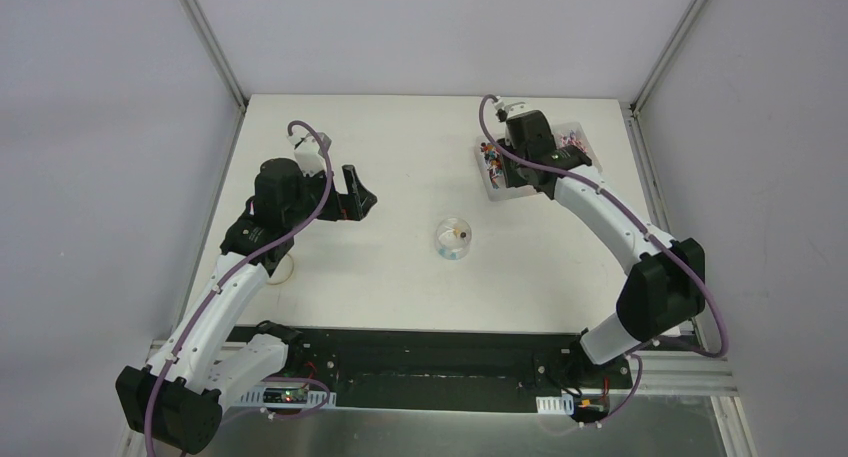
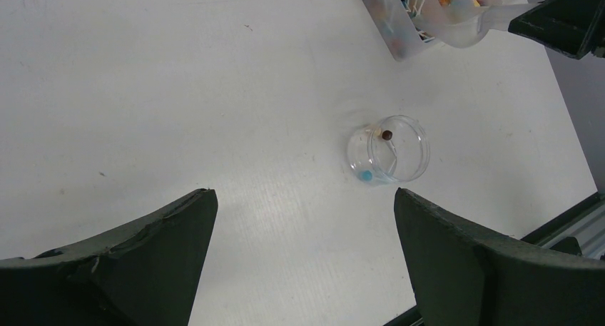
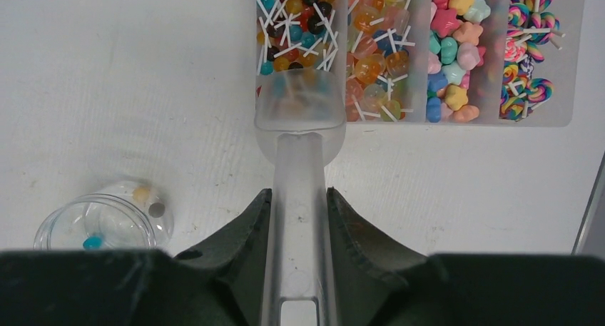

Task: Pack the candies
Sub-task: Scoop the fake candies from the storage box.

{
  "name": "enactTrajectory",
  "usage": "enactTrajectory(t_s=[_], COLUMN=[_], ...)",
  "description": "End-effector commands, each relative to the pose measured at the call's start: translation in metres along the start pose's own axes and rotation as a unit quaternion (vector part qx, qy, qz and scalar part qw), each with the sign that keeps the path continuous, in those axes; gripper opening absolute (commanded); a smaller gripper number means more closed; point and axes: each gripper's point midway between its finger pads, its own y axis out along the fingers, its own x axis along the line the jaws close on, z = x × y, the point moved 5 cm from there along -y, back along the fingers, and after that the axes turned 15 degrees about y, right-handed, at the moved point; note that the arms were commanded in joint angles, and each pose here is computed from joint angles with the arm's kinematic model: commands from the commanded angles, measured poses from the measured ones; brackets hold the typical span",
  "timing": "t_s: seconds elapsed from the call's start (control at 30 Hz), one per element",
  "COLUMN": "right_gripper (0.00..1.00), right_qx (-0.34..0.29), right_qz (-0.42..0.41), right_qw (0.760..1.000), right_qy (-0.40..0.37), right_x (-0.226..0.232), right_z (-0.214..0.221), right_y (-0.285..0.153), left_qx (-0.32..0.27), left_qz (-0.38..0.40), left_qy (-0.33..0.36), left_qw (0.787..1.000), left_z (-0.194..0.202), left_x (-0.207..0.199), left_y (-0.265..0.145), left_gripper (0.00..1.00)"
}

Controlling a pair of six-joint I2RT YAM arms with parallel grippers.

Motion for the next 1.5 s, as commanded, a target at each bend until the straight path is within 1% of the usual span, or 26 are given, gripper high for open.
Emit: enactTrajectory(t_s=[0.0, 0.2, 0.33, 0.57, 0.83, 1.23, 1.47], right_gripper=[0.0, 0.0, 0.0, 0.0, 0.0, 0.0, 0.0], right_qx=[-0.011, 0.011, 0.013, -0.01, -0.042, -0.049, -0.06], right_qz=[-0.004, 0.002, 0.001, 0.005, -0.007, -0.019, -0.01], right_qw=[1.0, 1.0, 1.0, 1.0, 0.999, 0.998, 0.997], right_qy=[0.007, 0.002, 0.001, 0.006, 0.015, 0.025, 0.039], right_x=[0.005, 0.007, 0.007, 0.003, -0.001, 0.0, -0.002], right_z=[-0.017, -0.007, 0.005, 0.018, 0.032, 0.047, 0.049], right_y=[0.002, 0.023, 0.034, 0.044, 0.046, 0.056, 0.061], left_qx=[-0.021, -0.02, -0.017, -0.019, -0.015, -0.009, -0.008], left_qz=[0.0, 0.001, 0.012, 0.05, 0.05, 0.057, 0.057], left_qy=[0.013, 0.013, 0.014, 0.016, 0.014, 0.013, 0.012], left_qw=[1.0, 1.0, 1.0, 0.998, 0.999, 0.998, 0.998], left_z=[-0.007, -0.007, -0.006, -0.005, -0.003, -0.001, -0.001], left_x=[-0.002, -0.002, -0.004, -0.013, -0.012, -0.014, -0.014], left_y=[-0.003, -0.002, -0.001, 0.001, 0.003, 0.006, 0.006], left_gripper=[0.99, 0.99, 0.99, 0.99, 0.99, 0.99, 0.99])
